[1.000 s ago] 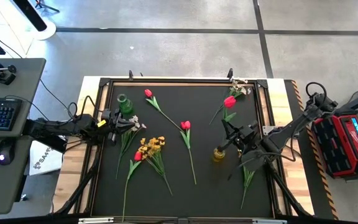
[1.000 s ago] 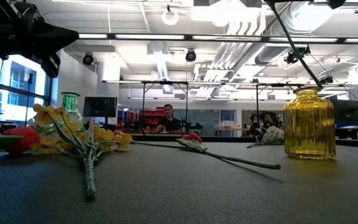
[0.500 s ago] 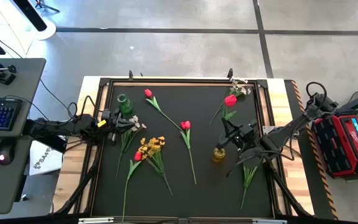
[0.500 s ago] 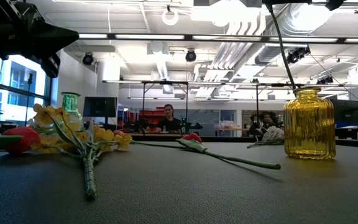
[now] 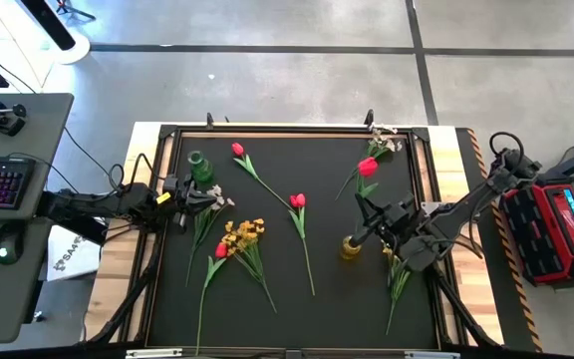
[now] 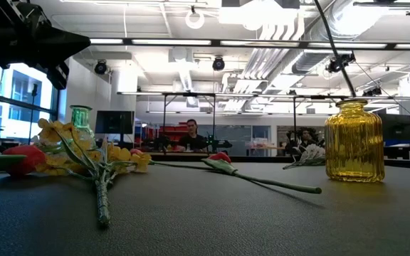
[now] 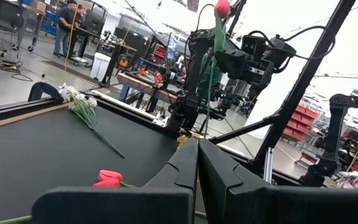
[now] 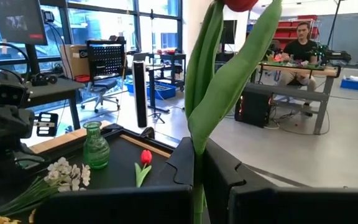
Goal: Sort flowers into vase by color
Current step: Put the middle right red flower into the yellow flower vase, then put the left white clustered flowers into the green flower vase
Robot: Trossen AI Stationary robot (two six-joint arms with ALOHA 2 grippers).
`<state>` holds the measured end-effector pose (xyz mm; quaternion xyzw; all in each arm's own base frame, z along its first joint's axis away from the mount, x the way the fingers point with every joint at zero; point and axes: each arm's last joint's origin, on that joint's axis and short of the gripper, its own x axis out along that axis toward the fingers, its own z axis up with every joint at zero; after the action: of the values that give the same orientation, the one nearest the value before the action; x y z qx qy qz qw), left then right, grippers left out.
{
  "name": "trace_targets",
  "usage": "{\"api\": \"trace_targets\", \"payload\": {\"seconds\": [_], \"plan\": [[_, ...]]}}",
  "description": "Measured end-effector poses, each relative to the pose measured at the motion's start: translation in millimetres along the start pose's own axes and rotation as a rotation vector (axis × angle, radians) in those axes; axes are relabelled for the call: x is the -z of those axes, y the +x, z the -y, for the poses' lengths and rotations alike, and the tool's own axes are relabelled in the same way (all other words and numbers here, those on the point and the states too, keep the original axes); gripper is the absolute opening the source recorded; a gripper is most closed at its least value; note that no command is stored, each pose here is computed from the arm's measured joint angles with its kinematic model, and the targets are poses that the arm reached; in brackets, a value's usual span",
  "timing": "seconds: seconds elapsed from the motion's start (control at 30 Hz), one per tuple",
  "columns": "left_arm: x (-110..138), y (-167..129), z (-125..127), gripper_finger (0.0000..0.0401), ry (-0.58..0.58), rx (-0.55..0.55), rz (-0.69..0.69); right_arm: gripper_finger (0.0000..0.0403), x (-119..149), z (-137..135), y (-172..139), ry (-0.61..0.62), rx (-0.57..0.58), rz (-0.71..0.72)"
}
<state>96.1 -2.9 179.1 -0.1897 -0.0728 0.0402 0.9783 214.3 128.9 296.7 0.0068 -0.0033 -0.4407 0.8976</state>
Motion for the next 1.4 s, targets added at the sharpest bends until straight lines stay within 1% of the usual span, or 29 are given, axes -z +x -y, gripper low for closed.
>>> {"api": "trace_targets", "payload": {"seconds": [0.1, 0.3, 0.43, 0.53, 0.67, 0.77, 0.87, 1.03, 1.13, 1.23, 1.33, 1.4], "plan": [[0, 0, 0, 0.0000, 0.000, -0.001, 0.000, 0.0000, 3, 1, 0, -0.002, -0.001, 0.000], [0, 0, 0, 0.0000, 0.000, -0.001, -0.001, 0.0000, 23, -1, 0, 0.001, -0.001, -0.001], [0, 0, 0, 0.0000, 0.000, -0.001, -0.002, 0.0000, 30, -6, 0, -0.012, -0.003, -0.002], [0, 0, 0, 0.0000, 0.001, -0.002, -0.005, 0.0000, 33, -8, 0, -0.034, -0.046, -0.027], [1, 0, 0, 0.0000, 0.000, -0.002, -0.006, 0.0006, 34, -11, 0, -0.087, -0.145, -0.078], [1, 0, 0, 0.0000, -0.007, -0.002, -0.007, 0.0031, 35, -11, -1, -0.087, -0.180, -0.096], [0, 0, 0, 0.0000, -0.019, -0.002, -0.006, 0.0071, 35, -12, -1, -0.087, -0.214, -0.115], [1, 0, 0, 0.0000, -0.026, -0.002, -0.006, 0.0139, 36, -12, -4, -0.106, -0.230, -0.118], [1, 0, 0, 0.0000, -0.026, -0.002, -0.006, 0.0172, 37, -12, -7, -0.128, -0.240, -0.120], [1, 0, 0, 0.0000, -0.026, -0.002, -0.006, 0.0192, 36, -10, -11, -0.135, -0.256, -0.117], [0, 0, 0, 0.0000, -0.013, -0.005, -0.005, 0.0196, 27, -6, -19, -0.142, -0.290, -0.108], [0, 0, -1, 0.0000, 0.012, -0.028, 0.002, 0.0196, 18, -2, -26, -0.146, -0.324, -0.098]]}}
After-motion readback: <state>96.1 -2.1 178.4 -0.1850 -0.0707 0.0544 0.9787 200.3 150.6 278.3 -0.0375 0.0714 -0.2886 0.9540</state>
